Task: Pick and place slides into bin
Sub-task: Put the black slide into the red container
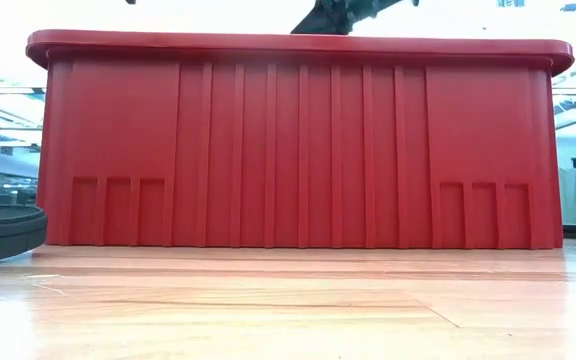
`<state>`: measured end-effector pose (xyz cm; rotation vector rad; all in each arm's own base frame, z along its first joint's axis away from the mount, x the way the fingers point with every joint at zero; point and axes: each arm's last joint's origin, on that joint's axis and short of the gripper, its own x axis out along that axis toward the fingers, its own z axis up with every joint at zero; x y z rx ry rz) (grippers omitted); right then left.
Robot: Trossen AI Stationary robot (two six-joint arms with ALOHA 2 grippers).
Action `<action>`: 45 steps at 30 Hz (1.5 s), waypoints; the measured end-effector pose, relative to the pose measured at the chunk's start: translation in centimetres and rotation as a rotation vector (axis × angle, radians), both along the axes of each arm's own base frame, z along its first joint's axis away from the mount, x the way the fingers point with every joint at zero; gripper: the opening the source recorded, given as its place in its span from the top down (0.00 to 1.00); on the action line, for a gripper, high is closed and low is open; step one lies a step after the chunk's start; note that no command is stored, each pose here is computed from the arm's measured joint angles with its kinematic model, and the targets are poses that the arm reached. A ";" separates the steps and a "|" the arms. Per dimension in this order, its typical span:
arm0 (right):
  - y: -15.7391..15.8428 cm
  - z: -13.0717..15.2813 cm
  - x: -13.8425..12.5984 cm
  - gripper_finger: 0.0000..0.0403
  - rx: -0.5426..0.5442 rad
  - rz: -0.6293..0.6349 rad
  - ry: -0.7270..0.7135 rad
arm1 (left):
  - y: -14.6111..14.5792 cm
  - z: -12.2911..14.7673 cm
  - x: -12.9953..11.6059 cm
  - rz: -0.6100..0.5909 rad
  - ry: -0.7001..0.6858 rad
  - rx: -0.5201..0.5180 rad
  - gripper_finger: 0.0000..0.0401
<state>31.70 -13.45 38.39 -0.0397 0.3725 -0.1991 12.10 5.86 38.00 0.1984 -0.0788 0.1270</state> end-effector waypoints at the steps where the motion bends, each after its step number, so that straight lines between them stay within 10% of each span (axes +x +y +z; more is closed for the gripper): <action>1: 0.6 0.0 0.3 0.48 0.008 0.018 -0.002 | -0.4 -0.1 -0.1 0.001 0.010 0.004 0.37; 27: 19.4 -2.7 2.7 0.48 -0.066 0.594 -0.008 | -13.7 -3.3 4.6 -0.089 0.229 0.114 0.37; 45: 23.1 -7.4 2.0 0.49 -0.011 0.667 -0.346 | -25.3 -6.1 3.2 -0.036 0.175 0.285 0.37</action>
